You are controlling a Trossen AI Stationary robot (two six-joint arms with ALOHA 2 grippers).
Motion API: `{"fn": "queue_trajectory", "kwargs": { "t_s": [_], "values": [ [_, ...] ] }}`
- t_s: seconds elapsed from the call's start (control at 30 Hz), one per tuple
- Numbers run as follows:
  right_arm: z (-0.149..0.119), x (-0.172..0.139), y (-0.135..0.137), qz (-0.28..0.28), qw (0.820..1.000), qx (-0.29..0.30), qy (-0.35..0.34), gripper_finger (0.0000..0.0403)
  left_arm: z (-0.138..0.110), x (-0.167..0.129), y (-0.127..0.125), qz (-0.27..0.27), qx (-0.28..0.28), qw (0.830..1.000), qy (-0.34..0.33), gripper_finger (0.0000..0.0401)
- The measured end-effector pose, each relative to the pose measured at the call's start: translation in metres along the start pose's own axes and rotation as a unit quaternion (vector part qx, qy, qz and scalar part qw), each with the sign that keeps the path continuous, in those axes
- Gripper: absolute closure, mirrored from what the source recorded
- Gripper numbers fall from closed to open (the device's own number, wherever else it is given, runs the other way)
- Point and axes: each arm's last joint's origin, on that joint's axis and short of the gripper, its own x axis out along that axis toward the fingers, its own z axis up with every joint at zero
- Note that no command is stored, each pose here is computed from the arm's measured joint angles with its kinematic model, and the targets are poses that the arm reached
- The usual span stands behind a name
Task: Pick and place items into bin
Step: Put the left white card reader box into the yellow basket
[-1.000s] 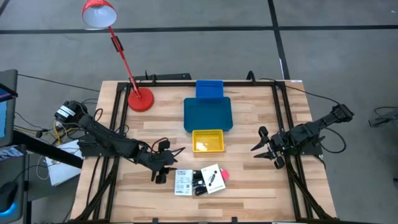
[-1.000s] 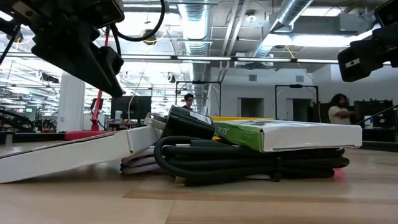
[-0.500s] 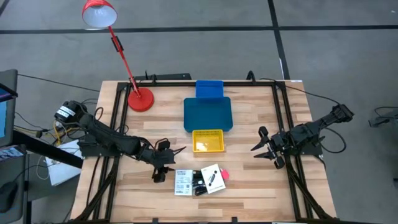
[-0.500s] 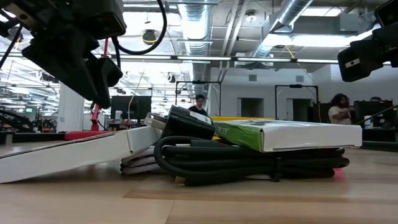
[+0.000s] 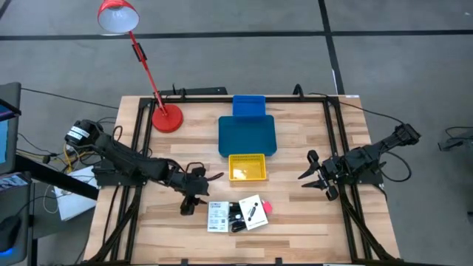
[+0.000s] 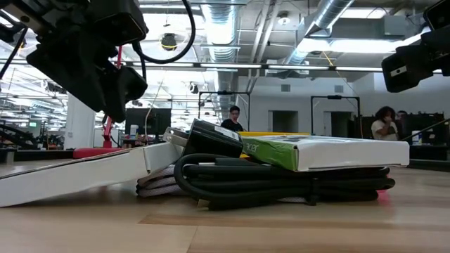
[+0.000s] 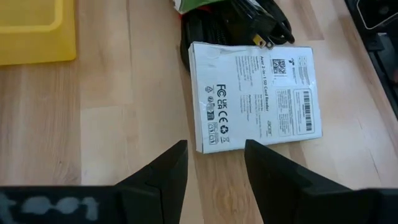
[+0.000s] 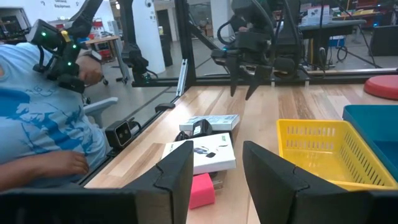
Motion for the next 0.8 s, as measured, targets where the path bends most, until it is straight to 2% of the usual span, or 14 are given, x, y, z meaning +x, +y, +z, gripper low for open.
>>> {"fn": "queue_trajectory", "kwargs": {
  "t_s": [0.23,0.57,0.8],
  "values": [
    [0.000,0.000,0.000,0.000,1.000,0.000,0.000,0.0270,0.003,0.000,0.006,-0.013,0.000,1.000,-0.006,0.0253],
    [0.000,0.000,0.000,0.000,1.000,0.000,0.000,0.0270,0.001,0.024,0.020,-0.061,-0.018,0.998,0.010,0.0253],
    [0.000,0.000,0.000,0.000,1.000,0.000,0.000,0.0269,0.005,0.022,0.028,-0.064,-0.015,0.998,-0.003,0.0253]
  ]
}}
